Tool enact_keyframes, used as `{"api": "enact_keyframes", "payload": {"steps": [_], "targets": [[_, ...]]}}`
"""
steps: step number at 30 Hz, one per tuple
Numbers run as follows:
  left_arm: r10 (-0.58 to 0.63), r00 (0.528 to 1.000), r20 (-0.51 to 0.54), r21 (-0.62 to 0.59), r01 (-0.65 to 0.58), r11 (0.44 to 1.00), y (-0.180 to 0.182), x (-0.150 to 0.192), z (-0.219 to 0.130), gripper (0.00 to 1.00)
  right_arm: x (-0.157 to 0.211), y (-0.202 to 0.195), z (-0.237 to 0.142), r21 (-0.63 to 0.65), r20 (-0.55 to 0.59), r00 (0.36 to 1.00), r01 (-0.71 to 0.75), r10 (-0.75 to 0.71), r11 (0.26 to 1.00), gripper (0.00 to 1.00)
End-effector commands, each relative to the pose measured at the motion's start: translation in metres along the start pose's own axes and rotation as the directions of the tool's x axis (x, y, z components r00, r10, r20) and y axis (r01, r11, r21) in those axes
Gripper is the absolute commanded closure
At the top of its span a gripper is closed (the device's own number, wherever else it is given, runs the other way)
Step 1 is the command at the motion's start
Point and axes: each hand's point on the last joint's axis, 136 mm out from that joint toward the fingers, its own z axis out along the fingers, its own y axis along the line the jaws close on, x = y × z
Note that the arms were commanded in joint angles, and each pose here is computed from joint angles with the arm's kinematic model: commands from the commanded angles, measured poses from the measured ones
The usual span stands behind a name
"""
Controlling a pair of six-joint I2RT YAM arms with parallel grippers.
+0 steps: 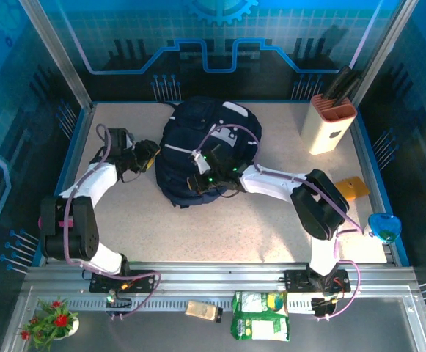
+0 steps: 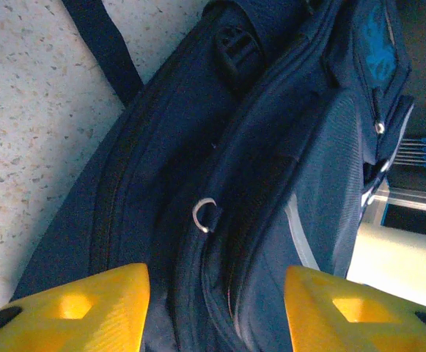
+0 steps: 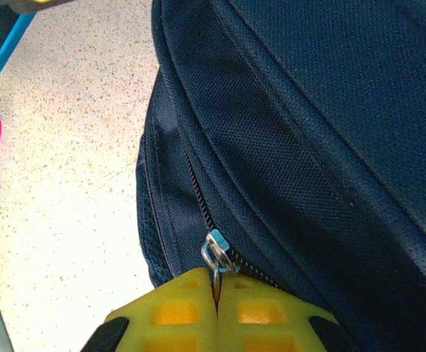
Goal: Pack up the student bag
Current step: Zip the student bag at the top-center of the table.
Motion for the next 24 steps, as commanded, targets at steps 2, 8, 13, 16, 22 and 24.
{"api": "enact_keyframes", "payload": {"steps": [2,8,13,16,22,24], "targets": [[-0.002,0.996,-0.091,0.006,0.002,1.0,0.001,0.036,-0.001,0.44,-0.022,0.021,-0.001,-0.064,0.054,0.998,0.032,-0.028,0.997,1.0],[-0.066,0.991,-0.118,0.054,0.073,0.996,-0.007,0.063,0.012,0.44,-0.023,0.02,-0.001,-0.059,0.055,0.998,0.022,-0.019,0.998,1.0],[-0.165,0.984,-0.067,0.057,0.169,0.984,0.006,0.069,0.02,0.5,-0.023,0.019,-0.002,-0.053,0.058,0.998,0.012,-0.009,0.999,1.0],[-0.2,0.978,-0.053,0.078,0.203,0.976,0.007,0.068,0.023,0.58,-0.022,0.019,-0.002,-0.055,0.059,0.998,0.007,-0.004,0.998,1.0],[-0.214,0.977,-0.025,0.078,0.215,0.973,0.009,0.066,0.022,0.68,-0.019,0.017,-0.002,-0.051,0.054,0.999,0.001,0.001,0.999,1.0],[-0.212,0.977,-0.029,0.077,0.214,0.974,0.008,0.066,0.023,0.71,-0.018,0.017,-0.002,-0.05,0.054,0.999,0.003,-0.001,0.999,1.0]]}}
